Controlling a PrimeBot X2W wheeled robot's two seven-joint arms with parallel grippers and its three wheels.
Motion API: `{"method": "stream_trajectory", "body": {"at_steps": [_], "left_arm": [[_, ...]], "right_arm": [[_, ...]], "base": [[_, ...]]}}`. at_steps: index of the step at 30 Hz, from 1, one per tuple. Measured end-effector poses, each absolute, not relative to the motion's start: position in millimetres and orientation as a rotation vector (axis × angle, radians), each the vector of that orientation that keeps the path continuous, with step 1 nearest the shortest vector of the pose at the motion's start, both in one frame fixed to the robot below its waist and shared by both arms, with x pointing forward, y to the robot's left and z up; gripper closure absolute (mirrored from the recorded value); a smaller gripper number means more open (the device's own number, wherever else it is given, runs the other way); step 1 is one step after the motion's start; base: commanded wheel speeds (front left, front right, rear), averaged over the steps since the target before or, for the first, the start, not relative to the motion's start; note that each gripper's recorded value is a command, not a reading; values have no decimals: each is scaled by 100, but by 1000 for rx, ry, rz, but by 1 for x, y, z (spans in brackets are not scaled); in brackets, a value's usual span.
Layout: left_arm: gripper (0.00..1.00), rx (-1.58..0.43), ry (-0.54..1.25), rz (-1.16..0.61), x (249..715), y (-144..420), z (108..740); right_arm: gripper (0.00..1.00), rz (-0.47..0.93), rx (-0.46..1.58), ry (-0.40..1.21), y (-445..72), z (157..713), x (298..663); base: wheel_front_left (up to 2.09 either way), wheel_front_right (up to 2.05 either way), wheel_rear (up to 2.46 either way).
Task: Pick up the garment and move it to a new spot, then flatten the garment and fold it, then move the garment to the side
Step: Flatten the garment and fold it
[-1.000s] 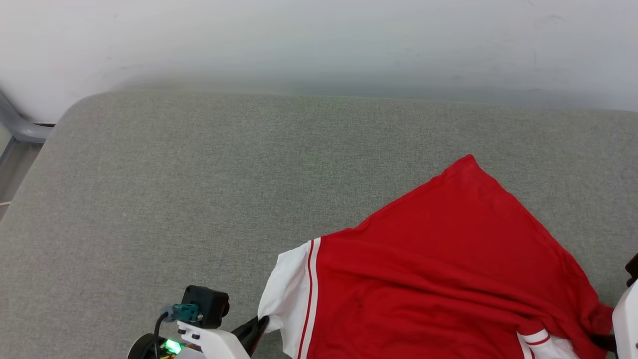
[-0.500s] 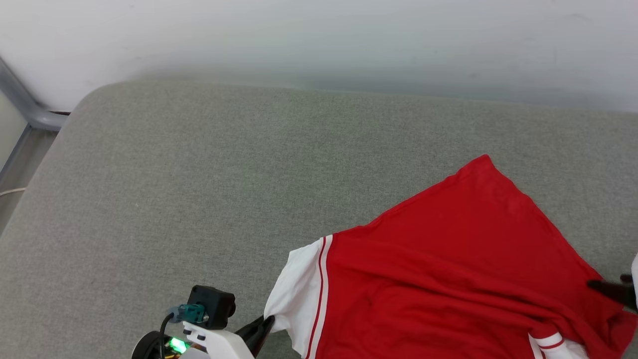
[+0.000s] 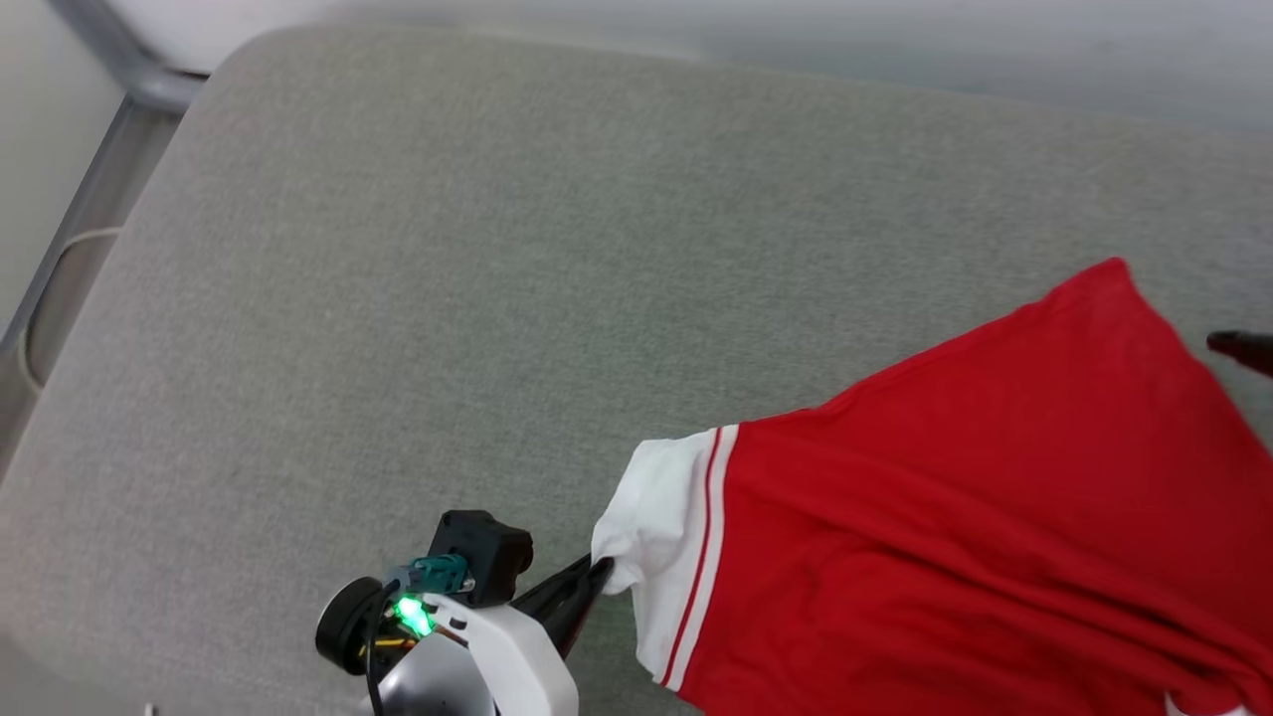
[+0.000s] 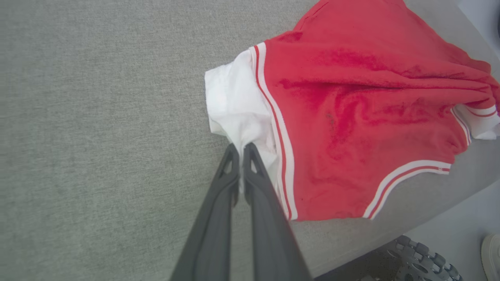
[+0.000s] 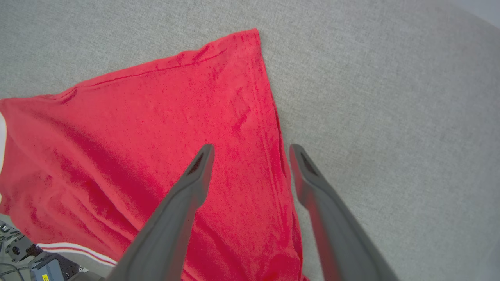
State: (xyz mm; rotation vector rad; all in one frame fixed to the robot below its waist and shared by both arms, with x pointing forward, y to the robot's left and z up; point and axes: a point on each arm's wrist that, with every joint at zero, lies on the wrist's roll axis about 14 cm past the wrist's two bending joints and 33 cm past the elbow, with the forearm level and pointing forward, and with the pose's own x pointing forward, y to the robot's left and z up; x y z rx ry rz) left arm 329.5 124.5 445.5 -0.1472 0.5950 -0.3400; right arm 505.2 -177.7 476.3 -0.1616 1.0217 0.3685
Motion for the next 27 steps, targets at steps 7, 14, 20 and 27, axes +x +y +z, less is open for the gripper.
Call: {"method": "stream_trajectory", "body": {"at_steps": [7, 14, 20, 27], "left_arm": [[100, -152, 618, -295, 336, 132, 438], [100, -153, 649, -246, 336, 143, 428], [100, -158, 662, -220, 334, 147, 424], [100, -161, 672, -209, 333, 149, 421]], "right_arm": [[0, 365, -178, 1100, -162, 440, 545], [0, 388, -206, 1186, -142, 398, 558], [0, 402, -237, 1246, -136, 373, 556], [0, 420, -291, 1297, -138, 356, 547]], "base": [[0, 0, 0], [0, 0, 0], [0, 0, 0], [0, 0, 0]]}}
